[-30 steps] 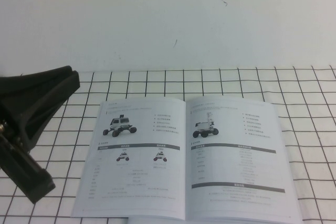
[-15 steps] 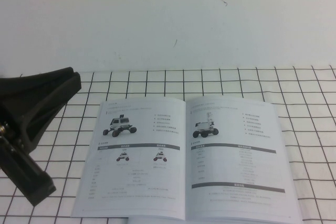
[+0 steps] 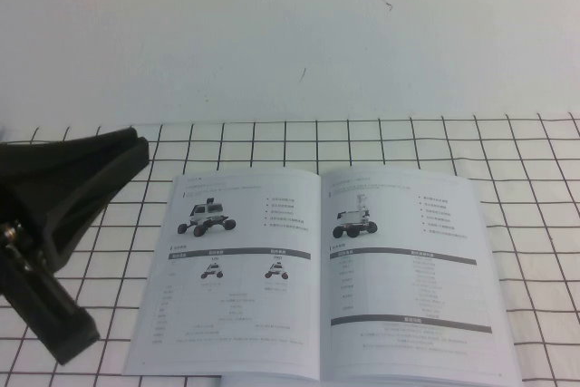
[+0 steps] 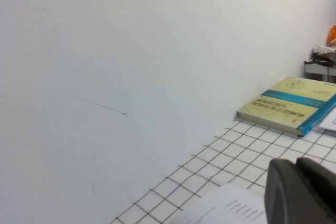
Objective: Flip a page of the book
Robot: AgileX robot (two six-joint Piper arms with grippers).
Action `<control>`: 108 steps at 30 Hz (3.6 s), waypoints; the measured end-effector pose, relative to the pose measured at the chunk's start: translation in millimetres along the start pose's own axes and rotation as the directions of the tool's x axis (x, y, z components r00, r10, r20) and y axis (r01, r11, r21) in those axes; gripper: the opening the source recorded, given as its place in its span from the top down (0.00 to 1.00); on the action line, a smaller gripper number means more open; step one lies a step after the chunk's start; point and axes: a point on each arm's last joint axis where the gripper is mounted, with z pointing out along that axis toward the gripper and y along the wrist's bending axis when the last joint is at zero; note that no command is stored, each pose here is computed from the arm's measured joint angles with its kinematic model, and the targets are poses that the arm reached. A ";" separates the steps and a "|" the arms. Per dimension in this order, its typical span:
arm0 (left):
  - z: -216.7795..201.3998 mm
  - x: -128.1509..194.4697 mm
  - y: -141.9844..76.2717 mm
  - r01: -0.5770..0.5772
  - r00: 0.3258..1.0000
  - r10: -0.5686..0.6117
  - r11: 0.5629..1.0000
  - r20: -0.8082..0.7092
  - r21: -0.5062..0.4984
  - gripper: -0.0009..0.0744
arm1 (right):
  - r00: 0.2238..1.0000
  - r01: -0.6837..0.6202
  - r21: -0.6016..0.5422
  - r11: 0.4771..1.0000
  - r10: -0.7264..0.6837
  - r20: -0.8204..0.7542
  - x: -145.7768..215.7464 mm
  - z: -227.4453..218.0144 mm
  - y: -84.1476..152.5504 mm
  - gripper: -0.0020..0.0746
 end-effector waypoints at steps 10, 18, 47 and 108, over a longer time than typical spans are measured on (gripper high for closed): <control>-30.3 10.3 18.7 -0.174 0.984 0.178 0.907 -0.025 -0.383 0.99 | 1.000 0.000 0.000 1.000 0.000 0.000 0.0 0.0 0.0 0.98; -63.1 70.5 9.5 -0.176 0.984 0.160 0.810 -0.078 -0.560 0.99 | 1.000 0.000 0.000 1.000 0.000 0.000 0.0 0.0 0.0 0.98; -87.9 170.9 -7.6 0.027 1.000 -0.026 0.710 0.013 -0.704 0.99 | 1.000 0.000 0.000 1.000 0.000 0.000 0.0 0.0 0.0 0.98; -88.7 201.5 -15.4 0.168 0.922 -0.358 0.709 -0.144 -0.685 0.99 | 1.000 0.000 0.000 1.000 0.000 0.000 0.0 0.0 0.0 0.98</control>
